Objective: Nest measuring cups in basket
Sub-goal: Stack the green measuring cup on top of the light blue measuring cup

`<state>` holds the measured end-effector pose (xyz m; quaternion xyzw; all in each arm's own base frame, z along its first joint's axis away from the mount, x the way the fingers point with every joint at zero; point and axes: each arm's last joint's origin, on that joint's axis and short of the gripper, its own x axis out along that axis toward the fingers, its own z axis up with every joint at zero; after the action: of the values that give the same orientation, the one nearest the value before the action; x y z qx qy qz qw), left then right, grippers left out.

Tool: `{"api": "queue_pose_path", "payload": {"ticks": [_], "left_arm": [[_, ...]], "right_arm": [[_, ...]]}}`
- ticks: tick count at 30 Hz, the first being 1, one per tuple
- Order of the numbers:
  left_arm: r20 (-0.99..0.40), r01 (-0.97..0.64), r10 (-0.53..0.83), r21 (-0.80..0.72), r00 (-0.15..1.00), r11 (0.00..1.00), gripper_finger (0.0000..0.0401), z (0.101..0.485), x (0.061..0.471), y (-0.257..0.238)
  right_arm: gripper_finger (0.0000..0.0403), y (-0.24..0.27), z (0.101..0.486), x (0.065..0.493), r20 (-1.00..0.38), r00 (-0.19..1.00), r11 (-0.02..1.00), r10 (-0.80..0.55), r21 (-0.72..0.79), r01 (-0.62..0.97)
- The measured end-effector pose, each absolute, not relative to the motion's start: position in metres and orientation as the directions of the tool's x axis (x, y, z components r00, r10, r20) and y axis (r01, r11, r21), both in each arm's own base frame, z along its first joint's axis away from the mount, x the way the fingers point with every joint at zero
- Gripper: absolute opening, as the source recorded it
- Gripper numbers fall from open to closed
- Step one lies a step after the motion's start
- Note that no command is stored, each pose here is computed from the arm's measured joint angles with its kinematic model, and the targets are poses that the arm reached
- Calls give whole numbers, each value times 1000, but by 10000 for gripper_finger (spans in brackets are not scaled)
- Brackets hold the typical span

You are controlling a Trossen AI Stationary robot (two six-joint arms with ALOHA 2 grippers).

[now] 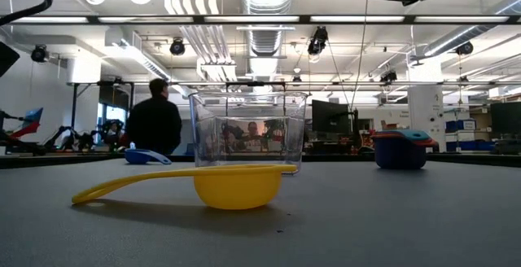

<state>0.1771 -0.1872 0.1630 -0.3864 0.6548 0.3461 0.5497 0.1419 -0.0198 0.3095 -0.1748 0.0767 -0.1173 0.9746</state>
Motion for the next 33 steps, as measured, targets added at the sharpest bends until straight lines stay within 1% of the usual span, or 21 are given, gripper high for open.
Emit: {"api": "queue_pose_path", "payload": {"ticks": [8,10,13,15,17,19,21,24,28,30,33], "left_arm": [[-985,-867,-157,-21,-66,498,1,189,191,-181],[-981,-865,-182,-37,-64,501,1,200,201,-175],[-966,-881,-247,-51,-76,470,1,220,217,-164],[-956,-877,-290,-97,-50,470,1,238,230,-156],[-952,-852,-305,-172,15,494,1,258,243,-149],[-952,-808,-284,-258,118,529,1,280,257,-139],[-943,-746,-226,-333,246,577,1,302,269,-129],[-898,-649,-137,-400,417,647,1,335,286,-108],[-808,-544,-8,-404,589,735,1,366,303,-77],[-768,-509,32,-391,640,767,1,372,309,-65],[-726,-469,54,-383,685,796,0,374,318,-51]], "right_arm": [[9,-20,310,142,-106,959,910,-262,-359,209],[9,-20,310,142,-106,959,910,-262,-359,209],[9,-20,310,142,-106,959,910,-262,-359,209],[9,-20,310,142,-106,959,910,-262,-359,209],[9,-20,310,142,-106,959,910,-262,-359,209],[9,-20,310,142,-106,959,910,-262,-359,209],[9,-20,310,142,-106,959,910,-262,-359,209],[9,-20,310,142,-106,959,907,-262,-367,207],[9,-20,310,142,-107,959,912,-262,-354,209],[9,-20,309,142,-118,958,915,-262,-346,207],[9,-20,308,142,-127,957,915,-262,-347,204]]}}
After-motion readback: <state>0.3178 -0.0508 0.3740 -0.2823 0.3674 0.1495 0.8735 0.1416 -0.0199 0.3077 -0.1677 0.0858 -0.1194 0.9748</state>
